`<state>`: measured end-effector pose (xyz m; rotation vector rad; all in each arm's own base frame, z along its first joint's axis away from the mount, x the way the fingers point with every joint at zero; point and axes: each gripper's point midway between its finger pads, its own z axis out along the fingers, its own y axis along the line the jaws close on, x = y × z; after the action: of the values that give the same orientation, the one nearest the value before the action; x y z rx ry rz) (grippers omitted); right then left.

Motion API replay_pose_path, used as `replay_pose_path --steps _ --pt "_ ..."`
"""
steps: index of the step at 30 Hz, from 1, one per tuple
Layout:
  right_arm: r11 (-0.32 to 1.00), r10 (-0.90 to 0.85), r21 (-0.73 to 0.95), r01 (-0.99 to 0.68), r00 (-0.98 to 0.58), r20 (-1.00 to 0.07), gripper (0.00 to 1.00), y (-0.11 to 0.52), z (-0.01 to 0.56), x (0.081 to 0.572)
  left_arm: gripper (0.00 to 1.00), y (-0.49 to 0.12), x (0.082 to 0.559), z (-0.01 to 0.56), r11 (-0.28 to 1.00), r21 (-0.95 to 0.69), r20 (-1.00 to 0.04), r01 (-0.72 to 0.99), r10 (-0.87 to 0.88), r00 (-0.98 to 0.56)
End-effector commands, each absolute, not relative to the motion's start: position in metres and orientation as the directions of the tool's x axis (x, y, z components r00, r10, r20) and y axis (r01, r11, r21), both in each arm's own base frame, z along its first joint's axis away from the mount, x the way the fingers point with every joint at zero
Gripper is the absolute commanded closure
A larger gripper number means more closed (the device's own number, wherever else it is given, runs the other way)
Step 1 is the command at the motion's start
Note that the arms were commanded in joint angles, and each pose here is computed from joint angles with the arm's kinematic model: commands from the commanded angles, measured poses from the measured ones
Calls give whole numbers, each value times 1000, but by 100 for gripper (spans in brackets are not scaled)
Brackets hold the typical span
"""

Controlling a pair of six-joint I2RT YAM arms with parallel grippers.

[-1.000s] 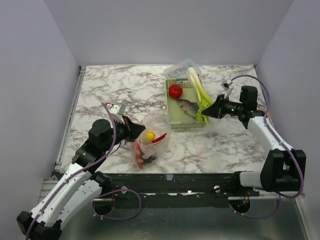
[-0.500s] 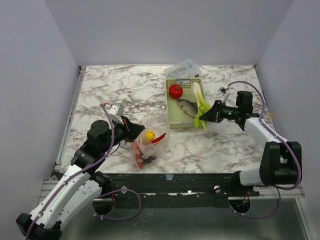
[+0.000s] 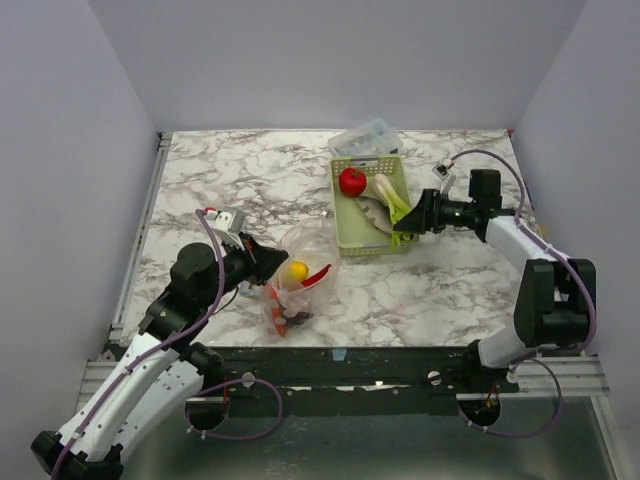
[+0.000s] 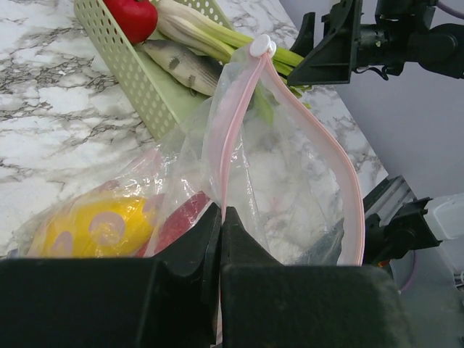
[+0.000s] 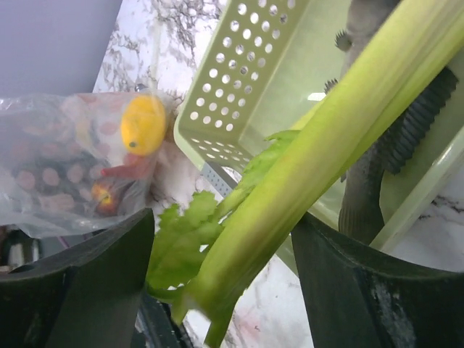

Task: Open the zip-top bag and remove the fake food
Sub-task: Place the fake vegetable in the bin.

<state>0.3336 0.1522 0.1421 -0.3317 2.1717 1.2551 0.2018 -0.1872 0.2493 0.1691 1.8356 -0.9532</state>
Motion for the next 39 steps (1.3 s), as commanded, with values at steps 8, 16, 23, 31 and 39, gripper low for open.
replay_pose_path --steps 8,16,23,31,39 --pt "690 -133 307 -656 -531 -837 5 119 188 322 100 -183 203 255 688 -512 -844 515 -293 -448" --pt "516 -219 214 -829 -369 -903 4 136 231 293 100 -188 200 265 671 -509 -846 540 -273 -458" --pt "292 -210 149 -945 -215 -954 0 155 284 271 100 -196 202 280 644 -519 -841 562 -268 -470" --pt "200 -224 106 -974 -151 -963 0 167 297 263 100 -215 210 283 583 -572 -809 577 -283 -515" --pt "129 -319 56 -990 -94 -943 0 192 285 252 100 -229 212 288 525 -620 -776 583 -299 -556"
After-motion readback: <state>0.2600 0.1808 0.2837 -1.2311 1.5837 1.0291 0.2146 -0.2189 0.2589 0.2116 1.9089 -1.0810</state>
